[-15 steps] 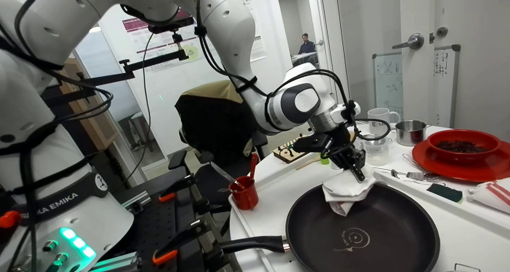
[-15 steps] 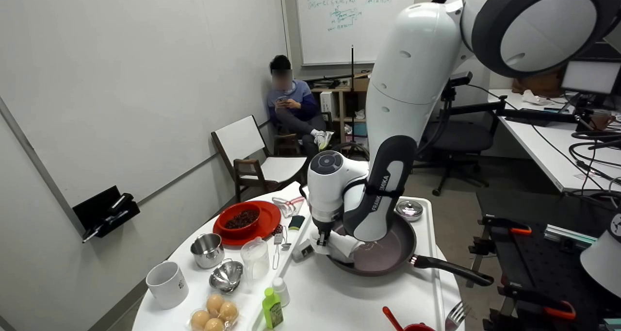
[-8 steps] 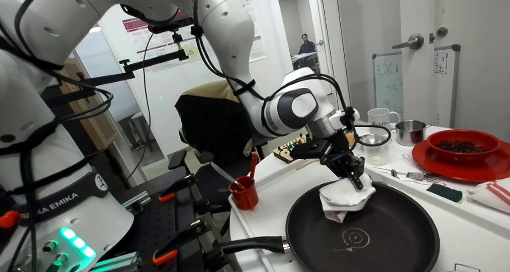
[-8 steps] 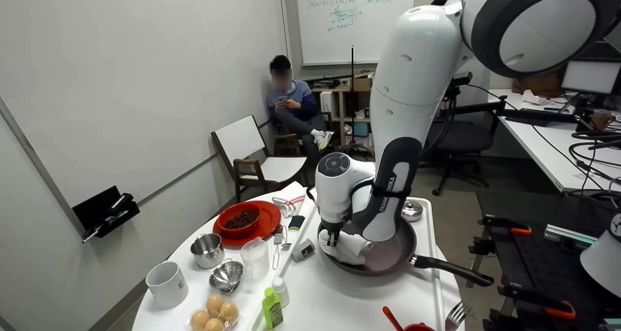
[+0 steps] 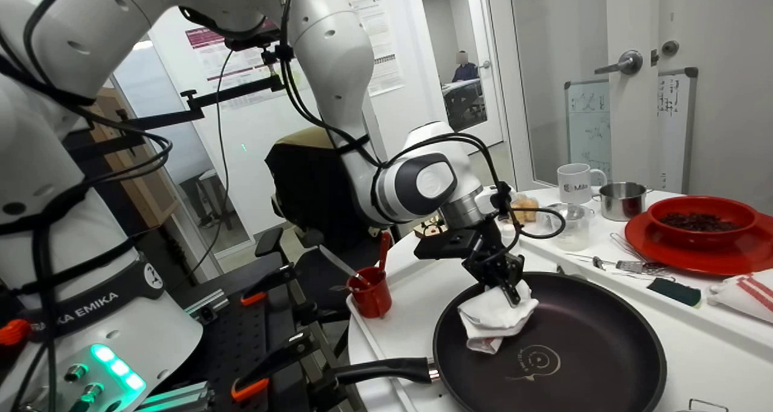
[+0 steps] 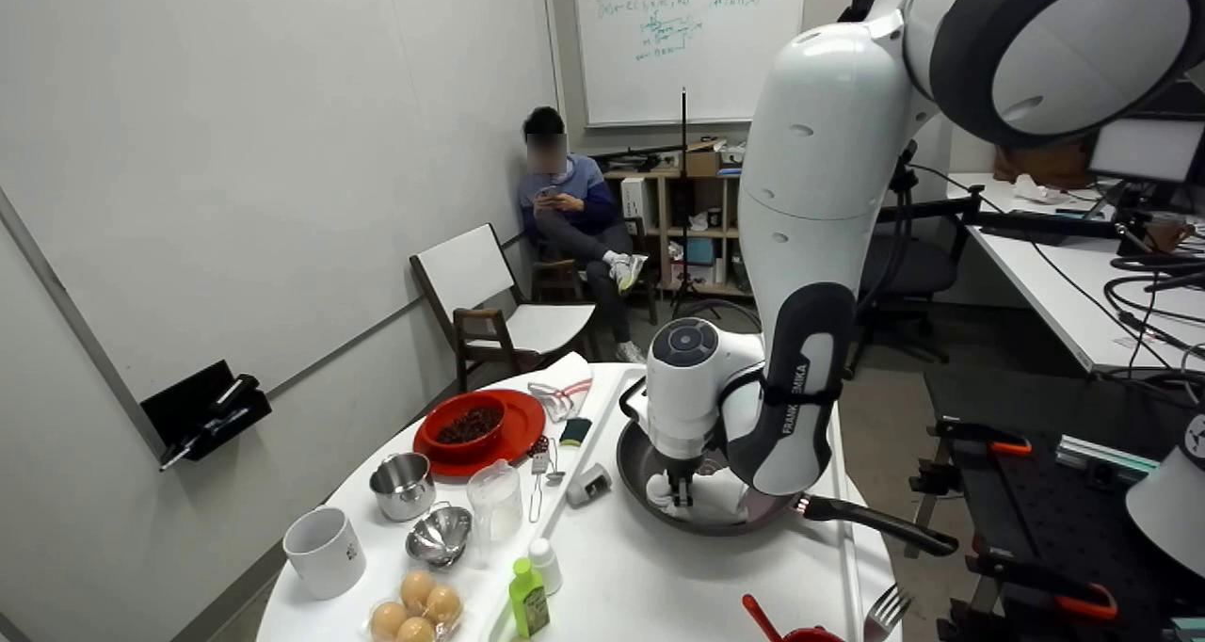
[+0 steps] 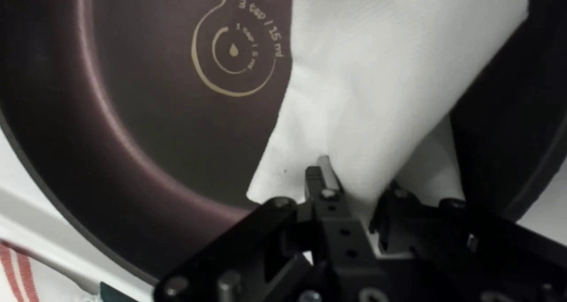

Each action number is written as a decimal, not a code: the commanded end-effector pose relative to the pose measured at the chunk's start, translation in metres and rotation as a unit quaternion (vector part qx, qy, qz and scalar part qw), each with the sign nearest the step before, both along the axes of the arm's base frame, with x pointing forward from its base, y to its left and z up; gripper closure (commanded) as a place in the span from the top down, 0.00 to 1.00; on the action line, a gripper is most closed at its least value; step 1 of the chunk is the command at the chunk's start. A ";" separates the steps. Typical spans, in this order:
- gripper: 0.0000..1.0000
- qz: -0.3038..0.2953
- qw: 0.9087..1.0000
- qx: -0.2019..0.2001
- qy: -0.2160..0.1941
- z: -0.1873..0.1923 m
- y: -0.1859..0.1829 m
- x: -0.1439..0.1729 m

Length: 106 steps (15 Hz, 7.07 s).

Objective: Use the towel to wipe the pan

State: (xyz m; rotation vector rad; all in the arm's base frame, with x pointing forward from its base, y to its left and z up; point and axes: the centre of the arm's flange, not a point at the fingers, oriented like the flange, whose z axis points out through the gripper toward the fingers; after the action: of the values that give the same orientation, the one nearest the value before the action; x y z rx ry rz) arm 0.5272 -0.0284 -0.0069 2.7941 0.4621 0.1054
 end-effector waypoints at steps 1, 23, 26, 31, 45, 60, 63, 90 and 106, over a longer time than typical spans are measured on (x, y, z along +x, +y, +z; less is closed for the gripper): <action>0.08 0.035 0.999 0.005 0.012 0.012 0.010 -0.021; 0.08 -0.029 0.998 -0.051 0.039 0.017 -0.088 -0.048; 0.16 -0.029 0.998 -0.050 0.039 0.016 -0.088 -0.047; 0.08 -0.019 0.997 -0.057 0.043 0.009 -0.077 -0.052; 0.08 -0.065 0.991 -0.107 0.040 -0.018 -0.163 -0.047; 0.08 -0.096 0.989 -0.110 -0.019 -0.034 -0.142 0.003; 0.08 -0.084 0.990 -0.108 -0.023 -0.036 -0.121 0.007; 0.08 0.117 0.988 -0.084 -0.058 -0.027 -0.017 -0.050; 0.08 -0.054 0.985 -0.119 -0.116 -0.019 -0.168 -0.002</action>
State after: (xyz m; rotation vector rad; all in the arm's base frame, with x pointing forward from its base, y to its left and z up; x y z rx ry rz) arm 0.5296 -0.1717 -0.0146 2.5526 0.3097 0.3641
